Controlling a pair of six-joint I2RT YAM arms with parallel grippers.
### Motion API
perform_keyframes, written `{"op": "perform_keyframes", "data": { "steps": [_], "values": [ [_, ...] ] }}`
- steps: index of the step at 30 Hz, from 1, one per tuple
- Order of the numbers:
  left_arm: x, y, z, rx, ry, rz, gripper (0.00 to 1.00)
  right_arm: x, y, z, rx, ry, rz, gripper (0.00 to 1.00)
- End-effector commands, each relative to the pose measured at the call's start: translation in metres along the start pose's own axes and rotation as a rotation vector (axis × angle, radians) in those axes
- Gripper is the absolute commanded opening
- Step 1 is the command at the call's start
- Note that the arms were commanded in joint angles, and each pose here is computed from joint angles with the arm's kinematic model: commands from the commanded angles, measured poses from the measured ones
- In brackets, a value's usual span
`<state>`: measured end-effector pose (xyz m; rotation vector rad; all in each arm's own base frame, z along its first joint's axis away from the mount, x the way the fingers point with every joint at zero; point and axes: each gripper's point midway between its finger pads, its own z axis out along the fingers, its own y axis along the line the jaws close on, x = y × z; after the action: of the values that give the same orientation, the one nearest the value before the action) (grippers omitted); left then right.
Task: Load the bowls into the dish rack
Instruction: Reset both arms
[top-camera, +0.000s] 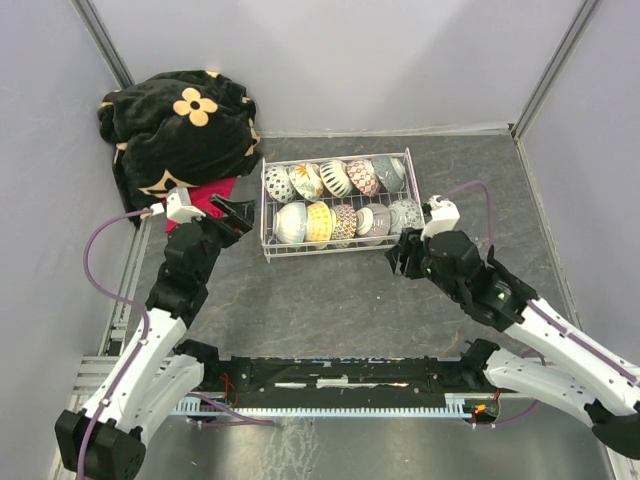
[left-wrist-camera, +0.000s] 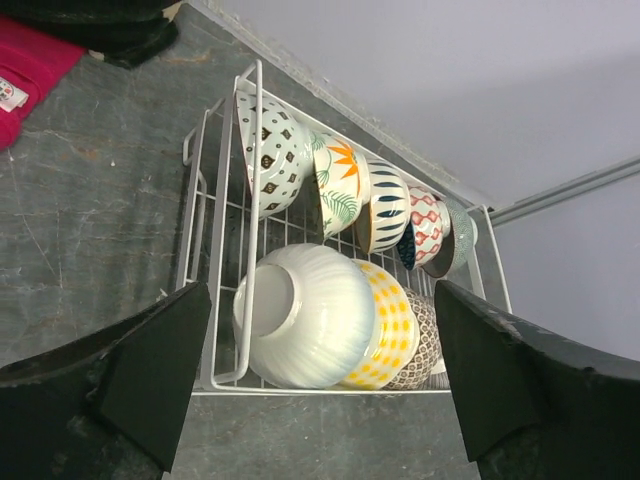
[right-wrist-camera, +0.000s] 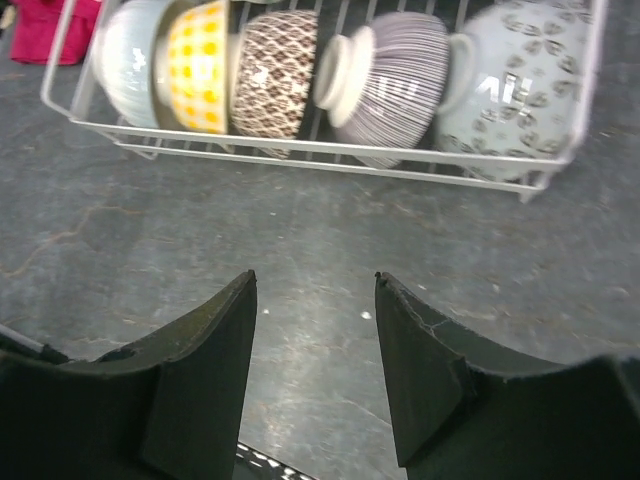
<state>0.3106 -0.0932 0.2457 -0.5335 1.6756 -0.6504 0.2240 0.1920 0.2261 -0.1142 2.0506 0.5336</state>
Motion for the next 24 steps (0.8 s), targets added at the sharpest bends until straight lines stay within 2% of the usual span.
{"op": "perform_keyframes", "data": {
  "steps": [1, 8, 14, 21, 24],
  "values": [
    [-0.005, 0.003, -0.013, -0.021, -0.008, 0.011, 0.99, 0.008, -0.036, -0.021, 0.124, -0.012, -0.021, 0.59],
    [0.014, 0.019, -0.028, -0.034, 0.031, -0.014, 0.99, 0.019, -0.060, -0.048, 0.176, -0.021, 0.011, 0.60],
    [0.009, 0.029, -0.039, -0.047, -0.022, 0.010, 0.99, 0.023, -0.072, -0.055, 0.194, -0.058, 0.008, 0.63],
    [0.004, 0.042, -0.023, -0.057, -0.107, 0.095, 0.99, 0.003, -0.104, -0.032, 0.412, -0.148, -0.113, 0.68],
    [0.006, 0.054, -0.013, -0.086, -0.135, 0.165, 0.99, -0.007, -0.118, -0.018, 0.468, -0.156, -0.099, 0.73]
  ]
}}
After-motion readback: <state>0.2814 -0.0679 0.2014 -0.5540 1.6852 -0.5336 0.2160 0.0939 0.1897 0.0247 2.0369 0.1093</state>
